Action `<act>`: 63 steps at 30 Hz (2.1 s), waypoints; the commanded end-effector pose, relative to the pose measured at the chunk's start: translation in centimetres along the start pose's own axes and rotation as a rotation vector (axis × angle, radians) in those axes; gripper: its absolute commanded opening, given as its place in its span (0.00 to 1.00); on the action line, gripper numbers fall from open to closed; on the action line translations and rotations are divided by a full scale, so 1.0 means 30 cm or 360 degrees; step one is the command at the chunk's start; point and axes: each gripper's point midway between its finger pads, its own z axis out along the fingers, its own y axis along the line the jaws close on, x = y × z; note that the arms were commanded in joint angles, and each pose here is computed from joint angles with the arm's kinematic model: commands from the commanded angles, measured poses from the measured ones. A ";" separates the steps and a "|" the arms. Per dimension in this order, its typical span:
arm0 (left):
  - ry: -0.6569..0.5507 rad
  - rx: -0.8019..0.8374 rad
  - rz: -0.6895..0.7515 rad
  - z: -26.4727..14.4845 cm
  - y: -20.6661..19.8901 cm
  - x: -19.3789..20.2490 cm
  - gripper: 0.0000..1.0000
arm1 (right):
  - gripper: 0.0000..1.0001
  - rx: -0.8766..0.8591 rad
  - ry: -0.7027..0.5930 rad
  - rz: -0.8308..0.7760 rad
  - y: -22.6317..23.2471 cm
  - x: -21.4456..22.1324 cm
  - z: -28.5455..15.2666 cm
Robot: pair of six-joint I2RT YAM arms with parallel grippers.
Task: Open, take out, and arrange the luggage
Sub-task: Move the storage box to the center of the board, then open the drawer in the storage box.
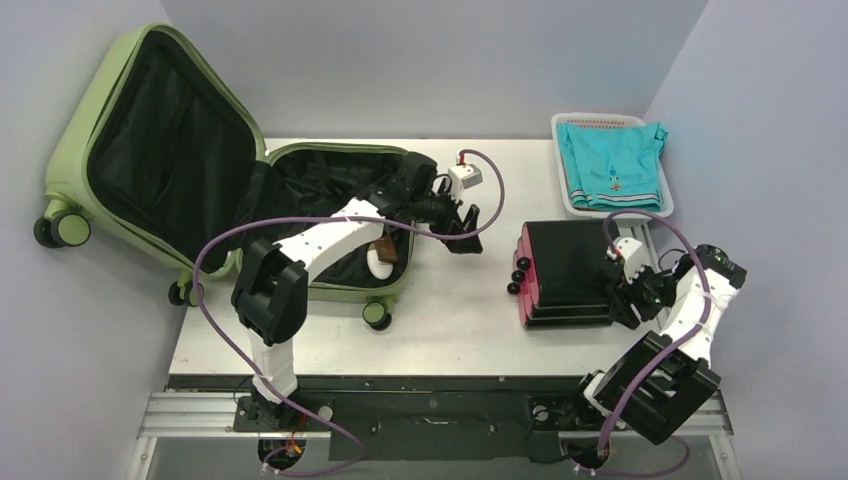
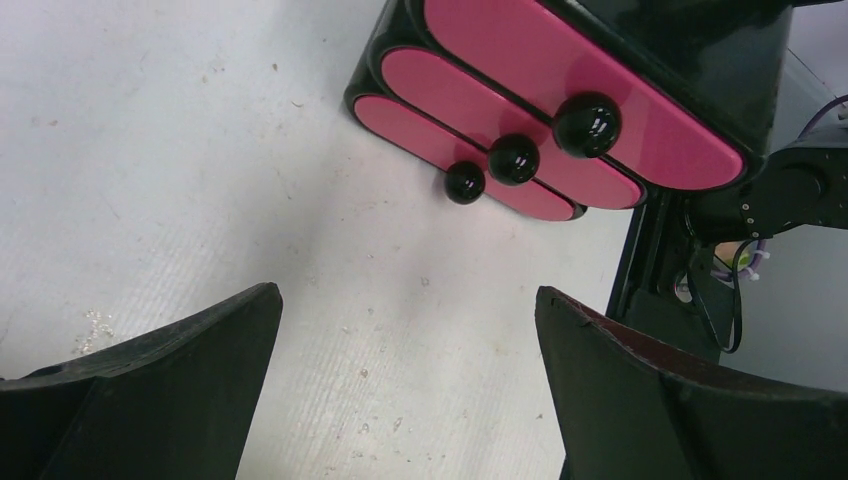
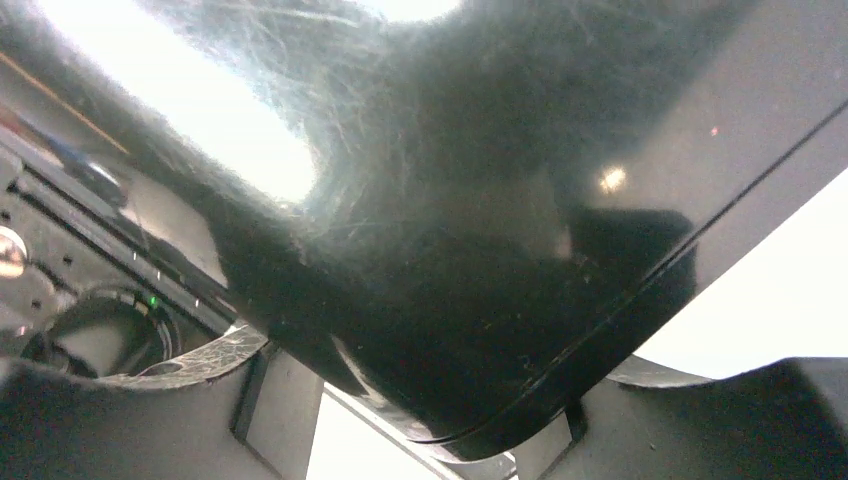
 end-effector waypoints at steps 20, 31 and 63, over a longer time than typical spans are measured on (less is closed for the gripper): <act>-0.0035 0.0237 0.0225 0.031 0.011 -0.144 0.96 | 0.54 0.0386 -0.0394 0.0241 -0.151 -0.263 0.112; -0.0002 0.0488 0.0221 0.129 -0.076 -0.175 0.96 | 0.54 0.0159 -0.0440 0.0098 -0.004 -0.298 0.124; 0.0068 0.0563 0.0159 0.208 -0.060 -0.128 0.71 | 0.58 0.0768 -0.0958 0.0185 -0.130 -0.559 -0.309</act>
